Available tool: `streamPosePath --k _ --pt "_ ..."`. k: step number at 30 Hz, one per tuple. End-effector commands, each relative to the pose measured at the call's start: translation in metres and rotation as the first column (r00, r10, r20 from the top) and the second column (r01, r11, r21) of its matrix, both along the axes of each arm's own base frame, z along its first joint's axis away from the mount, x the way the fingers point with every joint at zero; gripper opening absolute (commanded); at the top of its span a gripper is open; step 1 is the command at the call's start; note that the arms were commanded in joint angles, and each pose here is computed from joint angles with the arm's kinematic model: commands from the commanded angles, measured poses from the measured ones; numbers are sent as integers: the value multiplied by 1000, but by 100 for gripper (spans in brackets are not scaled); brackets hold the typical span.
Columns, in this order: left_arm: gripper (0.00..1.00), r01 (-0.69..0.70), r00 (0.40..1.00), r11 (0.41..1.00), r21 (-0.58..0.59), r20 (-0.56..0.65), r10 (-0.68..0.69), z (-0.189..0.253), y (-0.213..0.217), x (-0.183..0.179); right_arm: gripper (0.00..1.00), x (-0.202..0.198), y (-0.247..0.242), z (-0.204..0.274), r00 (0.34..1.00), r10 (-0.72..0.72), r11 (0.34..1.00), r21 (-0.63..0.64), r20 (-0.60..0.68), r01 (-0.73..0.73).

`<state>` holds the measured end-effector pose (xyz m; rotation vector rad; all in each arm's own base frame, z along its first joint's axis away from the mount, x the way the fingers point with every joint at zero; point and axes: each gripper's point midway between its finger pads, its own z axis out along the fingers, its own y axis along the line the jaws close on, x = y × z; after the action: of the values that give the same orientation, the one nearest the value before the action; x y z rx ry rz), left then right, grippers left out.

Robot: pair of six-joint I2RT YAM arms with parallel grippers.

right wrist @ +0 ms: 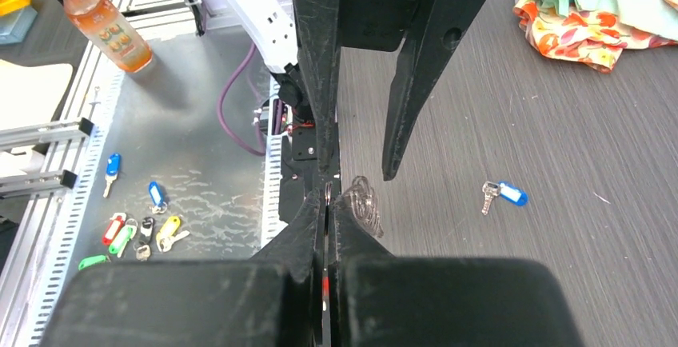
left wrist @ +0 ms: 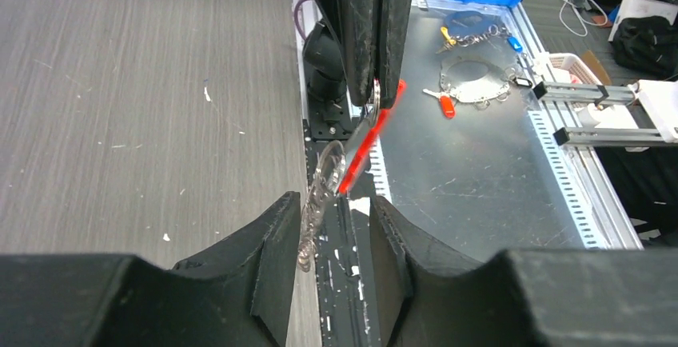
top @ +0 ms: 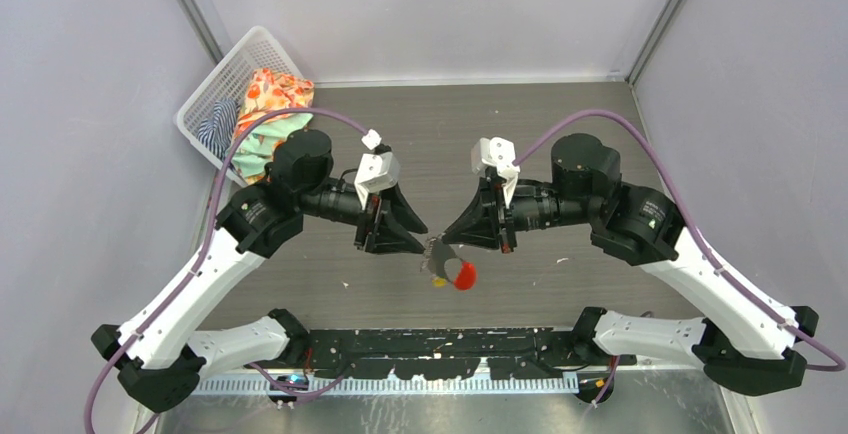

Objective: Put the keys on the keyring

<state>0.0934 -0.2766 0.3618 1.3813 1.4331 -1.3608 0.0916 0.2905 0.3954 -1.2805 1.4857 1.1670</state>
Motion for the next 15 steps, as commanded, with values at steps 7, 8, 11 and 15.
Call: streamPosePath --k 7,8,11,15 --pt "30 -1 999 992 -124 -47 -5 29 -13 4 1 5 9 24 999 -38 977 213 28 31" --pt "29 13 998 992 -126 -52 -20 31 -12 1 1 7 8 25 998 -50 972 233 35 41" --pt "26 35 997 992 -120 -65 -43 29 -11 -4 1 10 7 31 995 -80 949 310 52 60" --pt "21 43 997 993 -111 -57 -49 22 -9 -6 1 12 7 31 994 -101 930 359 33 82"
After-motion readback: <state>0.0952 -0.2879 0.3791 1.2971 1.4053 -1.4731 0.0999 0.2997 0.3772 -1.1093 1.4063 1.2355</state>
